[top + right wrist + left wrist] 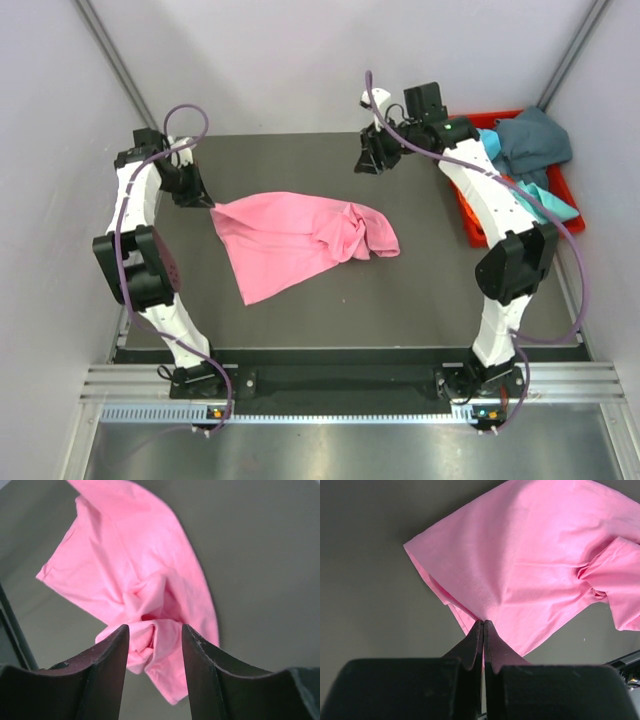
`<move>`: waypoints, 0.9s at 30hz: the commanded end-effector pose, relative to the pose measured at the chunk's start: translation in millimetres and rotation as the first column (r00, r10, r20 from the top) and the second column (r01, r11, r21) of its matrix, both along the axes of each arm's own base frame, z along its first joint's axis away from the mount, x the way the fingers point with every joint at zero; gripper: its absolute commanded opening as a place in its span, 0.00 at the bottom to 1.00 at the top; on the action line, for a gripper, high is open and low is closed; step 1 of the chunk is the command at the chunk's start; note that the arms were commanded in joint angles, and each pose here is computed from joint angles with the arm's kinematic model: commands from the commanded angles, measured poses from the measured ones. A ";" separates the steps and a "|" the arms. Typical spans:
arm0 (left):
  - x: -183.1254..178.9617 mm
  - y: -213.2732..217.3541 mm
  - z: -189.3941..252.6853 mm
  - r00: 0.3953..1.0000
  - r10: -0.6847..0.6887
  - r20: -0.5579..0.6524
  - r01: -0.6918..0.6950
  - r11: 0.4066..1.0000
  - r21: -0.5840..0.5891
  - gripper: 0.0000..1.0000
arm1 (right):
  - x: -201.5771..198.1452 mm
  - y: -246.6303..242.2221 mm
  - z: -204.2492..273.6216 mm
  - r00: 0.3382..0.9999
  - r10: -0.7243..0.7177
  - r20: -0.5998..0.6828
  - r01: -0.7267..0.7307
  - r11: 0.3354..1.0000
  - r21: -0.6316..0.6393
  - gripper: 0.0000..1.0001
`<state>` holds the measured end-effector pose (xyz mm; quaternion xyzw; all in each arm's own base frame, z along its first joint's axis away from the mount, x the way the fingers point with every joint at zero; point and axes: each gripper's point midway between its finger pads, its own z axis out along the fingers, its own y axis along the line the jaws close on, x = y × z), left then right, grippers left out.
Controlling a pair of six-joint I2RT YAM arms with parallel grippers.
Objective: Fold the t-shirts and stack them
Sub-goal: Flatten the tshirt out
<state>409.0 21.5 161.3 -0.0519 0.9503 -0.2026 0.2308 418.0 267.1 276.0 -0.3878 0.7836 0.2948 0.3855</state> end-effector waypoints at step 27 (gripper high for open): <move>-16.6 -7.0 21.4 0.998 -0.031 0.058 0.030 0.999 0.015 0.00 | -63.6 7.9 -64.8 0.515 0.839 0.177 -0.717 0.535 -0.448 0.58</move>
